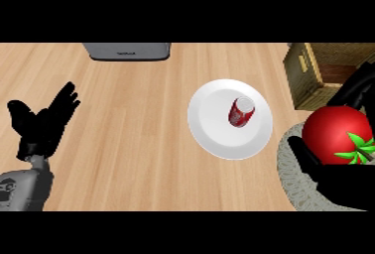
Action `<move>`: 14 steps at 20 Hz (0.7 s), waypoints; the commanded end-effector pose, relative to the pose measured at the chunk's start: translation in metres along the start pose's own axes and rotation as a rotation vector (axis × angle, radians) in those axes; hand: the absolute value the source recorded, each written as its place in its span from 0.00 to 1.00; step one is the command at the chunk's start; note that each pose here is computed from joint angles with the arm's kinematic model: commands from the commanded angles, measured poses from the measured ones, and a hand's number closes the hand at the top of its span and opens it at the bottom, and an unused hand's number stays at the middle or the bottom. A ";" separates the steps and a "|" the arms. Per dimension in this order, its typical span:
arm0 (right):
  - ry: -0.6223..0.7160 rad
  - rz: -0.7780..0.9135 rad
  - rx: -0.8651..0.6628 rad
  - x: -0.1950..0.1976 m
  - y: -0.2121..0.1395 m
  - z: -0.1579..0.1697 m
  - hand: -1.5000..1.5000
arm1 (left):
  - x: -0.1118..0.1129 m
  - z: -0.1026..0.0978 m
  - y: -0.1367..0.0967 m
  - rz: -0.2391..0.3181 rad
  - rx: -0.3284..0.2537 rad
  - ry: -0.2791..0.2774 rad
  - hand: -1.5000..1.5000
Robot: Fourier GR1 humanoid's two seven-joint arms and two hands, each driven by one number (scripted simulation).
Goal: Pick the tomato from the placemat and place it in the basket
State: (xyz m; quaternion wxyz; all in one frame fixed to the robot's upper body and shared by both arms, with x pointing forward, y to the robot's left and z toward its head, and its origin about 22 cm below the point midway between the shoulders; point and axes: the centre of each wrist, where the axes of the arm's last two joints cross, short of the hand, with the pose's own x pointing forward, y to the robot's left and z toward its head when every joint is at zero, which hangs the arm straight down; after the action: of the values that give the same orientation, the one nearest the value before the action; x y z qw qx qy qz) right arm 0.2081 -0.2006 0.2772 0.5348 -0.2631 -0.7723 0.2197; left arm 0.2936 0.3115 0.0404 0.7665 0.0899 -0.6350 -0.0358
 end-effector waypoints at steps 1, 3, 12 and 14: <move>0.025 0.060 -0.122 0.022 -0.052 -0.030 1.00 | 0.003 0.002 0.003 0.008 -0.003 -0.002 0.50; 0.077 0.112 -0.138 0.021 -0.062 -0.042 1.00 | 0.000 0.001 0.005 0.010 -0.006 -0.004 0.50; 0.142 0.160 -0.189 -0.057 -0.107 -0.088 1.00 | -0.015 0.011 0.002 0.009 -0.010 -0.008 0.50; 0.148 0.171 -0.156 -0.053 -0.097 -0.097 1.00 | -0.015 0.001 0.001 0.008 0.005 -0.004 0.50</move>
State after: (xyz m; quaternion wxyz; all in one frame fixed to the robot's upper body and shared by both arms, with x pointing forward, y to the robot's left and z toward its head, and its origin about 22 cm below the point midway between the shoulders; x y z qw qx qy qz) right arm 0.2853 -0.2851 0.3365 0.5411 -0.3813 -0.7278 0.1794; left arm 0.2895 0.3145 0.0371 0.7645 0.0870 -0.6378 -0.0346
